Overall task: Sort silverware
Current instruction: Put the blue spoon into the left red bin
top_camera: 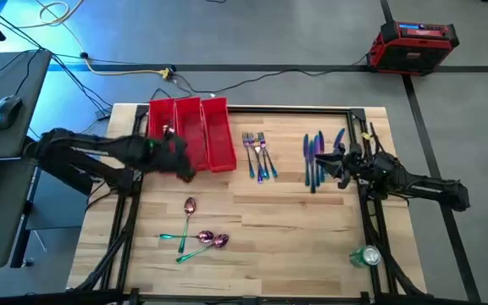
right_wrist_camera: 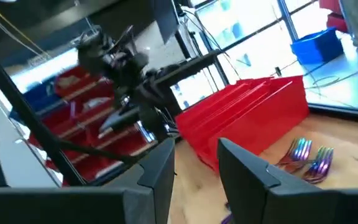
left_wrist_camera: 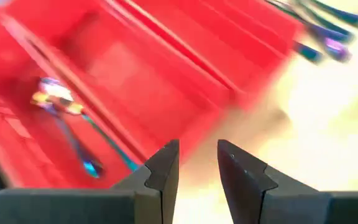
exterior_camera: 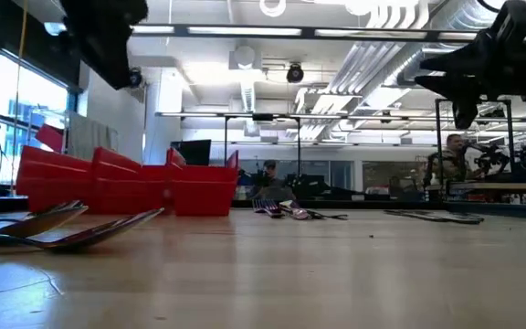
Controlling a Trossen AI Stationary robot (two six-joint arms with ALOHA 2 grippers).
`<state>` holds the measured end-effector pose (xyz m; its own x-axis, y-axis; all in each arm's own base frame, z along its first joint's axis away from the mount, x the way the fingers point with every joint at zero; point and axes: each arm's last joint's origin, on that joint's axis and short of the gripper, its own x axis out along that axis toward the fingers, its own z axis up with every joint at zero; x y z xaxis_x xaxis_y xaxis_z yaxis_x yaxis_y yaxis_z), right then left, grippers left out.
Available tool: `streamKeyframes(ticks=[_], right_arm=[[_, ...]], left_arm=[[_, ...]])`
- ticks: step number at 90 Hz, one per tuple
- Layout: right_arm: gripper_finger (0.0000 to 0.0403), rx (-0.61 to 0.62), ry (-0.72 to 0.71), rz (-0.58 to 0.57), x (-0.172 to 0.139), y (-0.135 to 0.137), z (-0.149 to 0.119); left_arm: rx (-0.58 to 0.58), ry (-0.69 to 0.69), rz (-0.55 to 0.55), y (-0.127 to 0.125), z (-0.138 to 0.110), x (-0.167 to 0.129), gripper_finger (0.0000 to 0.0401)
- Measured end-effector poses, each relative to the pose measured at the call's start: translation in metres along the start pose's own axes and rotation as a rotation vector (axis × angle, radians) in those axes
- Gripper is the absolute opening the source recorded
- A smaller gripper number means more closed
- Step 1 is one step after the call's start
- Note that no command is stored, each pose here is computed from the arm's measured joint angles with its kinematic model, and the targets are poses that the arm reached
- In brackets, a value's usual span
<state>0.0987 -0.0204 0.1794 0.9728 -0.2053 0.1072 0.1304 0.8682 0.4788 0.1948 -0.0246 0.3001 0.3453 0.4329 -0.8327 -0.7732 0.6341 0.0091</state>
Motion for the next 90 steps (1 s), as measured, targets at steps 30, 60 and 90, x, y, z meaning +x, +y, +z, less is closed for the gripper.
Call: streamKeyframes(ticks=[30,60,90], right_arm=[[0.011,-0.044,-0.041,0.268,0.012,0.023,0.005],[0.011,-0.147,0.128,0.328,0.047,0.054,-0.02],[0.011,-0.28,0.388,0.339,0.111,0.086,-0.068]], left_arm=[[-0.152,0.055,-0.123,-0.045,-0.072,-0.026,0.0092],[-0.242,0.167,-0.077,-0.066,-0.112,-0.025,0.0092],[-0.296,0.292,0.069,-0.076,-0.12,0.001,0.0094]])
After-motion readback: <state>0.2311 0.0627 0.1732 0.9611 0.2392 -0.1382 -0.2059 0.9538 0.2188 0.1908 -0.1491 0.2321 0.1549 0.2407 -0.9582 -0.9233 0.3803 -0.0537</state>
